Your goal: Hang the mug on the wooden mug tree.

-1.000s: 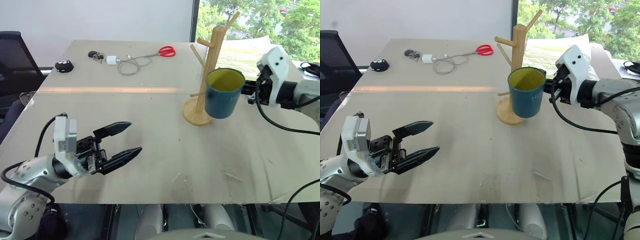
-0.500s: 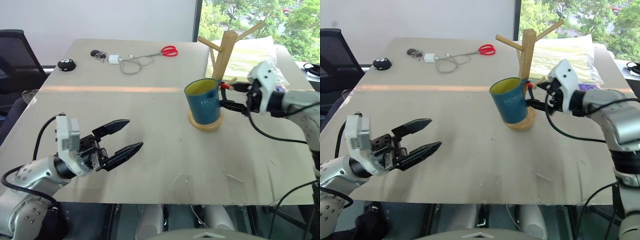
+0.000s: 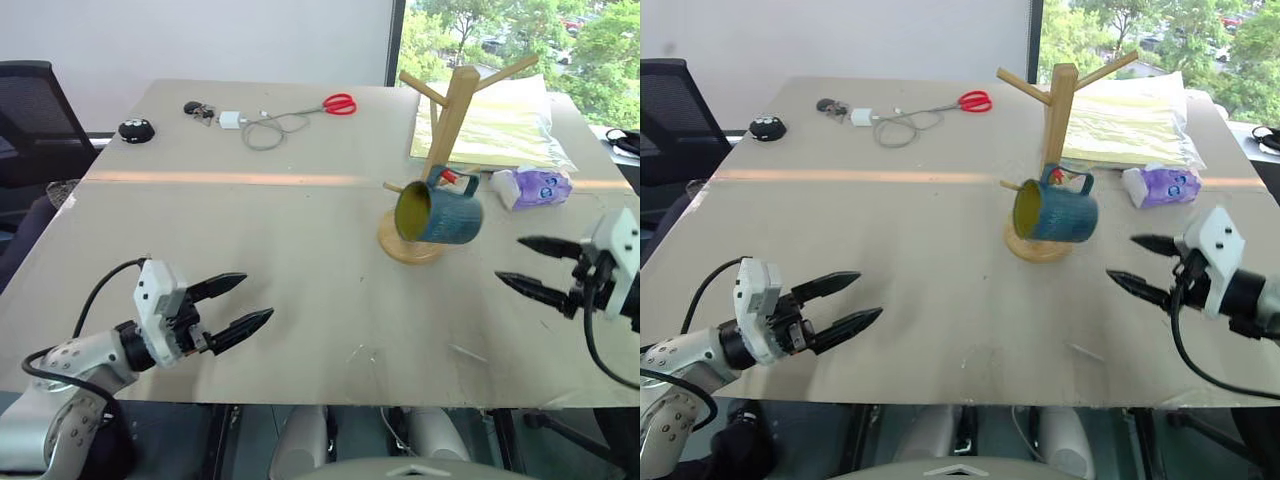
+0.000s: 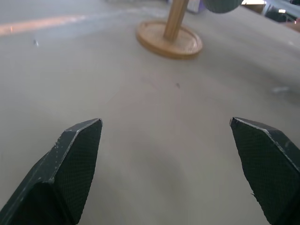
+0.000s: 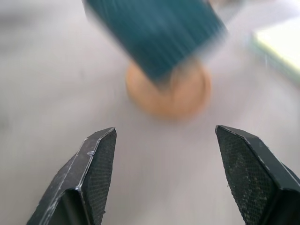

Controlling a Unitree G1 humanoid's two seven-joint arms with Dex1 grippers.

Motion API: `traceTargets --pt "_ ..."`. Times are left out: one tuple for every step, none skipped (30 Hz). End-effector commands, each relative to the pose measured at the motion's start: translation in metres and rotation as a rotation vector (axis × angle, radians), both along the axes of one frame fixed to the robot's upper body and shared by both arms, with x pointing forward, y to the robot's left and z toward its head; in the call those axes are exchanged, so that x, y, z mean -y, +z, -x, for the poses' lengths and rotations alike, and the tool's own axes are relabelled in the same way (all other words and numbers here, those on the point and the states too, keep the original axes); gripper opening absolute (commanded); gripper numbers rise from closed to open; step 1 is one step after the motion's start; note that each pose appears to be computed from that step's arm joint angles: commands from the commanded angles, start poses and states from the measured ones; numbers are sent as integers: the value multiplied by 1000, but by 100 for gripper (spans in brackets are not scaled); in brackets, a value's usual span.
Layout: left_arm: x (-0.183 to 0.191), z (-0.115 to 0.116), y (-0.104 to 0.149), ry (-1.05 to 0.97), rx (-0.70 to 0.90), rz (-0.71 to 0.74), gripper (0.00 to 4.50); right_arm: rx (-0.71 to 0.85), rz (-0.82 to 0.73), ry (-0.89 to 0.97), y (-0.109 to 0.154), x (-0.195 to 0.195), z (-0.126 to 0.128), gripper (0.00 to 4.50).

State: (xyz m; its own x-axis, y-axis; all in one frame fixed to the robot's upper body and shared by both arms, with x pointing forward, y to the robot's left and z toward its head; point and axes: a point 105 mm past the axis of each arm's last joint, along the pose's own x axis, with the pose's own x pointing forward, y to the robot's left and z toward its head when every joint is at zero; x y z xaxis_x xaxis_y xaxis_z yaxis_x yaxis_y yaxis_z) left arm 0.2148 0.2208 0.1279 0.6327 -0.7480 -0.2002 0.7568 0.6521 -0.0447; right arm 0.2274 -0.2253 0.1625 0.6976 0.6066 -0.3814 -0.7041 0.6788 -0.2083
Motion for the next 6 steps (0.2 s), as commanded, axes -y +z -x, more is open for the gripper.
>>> traceTargets --pt "-9 0 5 -12 32 -37 450 51 55 -52 -2 17 11 336" --pt "-10 -1 4 -12 30 -39 450 44 60 -59 -6 19 13 336" --pt "-11 -1 4 -12 29 -41 450 35 67 -68 -11 22 16 336" --pt "-12 -2 4 -12 29 -43 450 27 73 -73 -15 23 18 336" --pt "-14 -3 3 -12 27 -48 450 19 68 -81 -19 24 20 336" --pt "-14 -3 3 -13 29 -54 450 18 63 -87 -21 25 20 336"
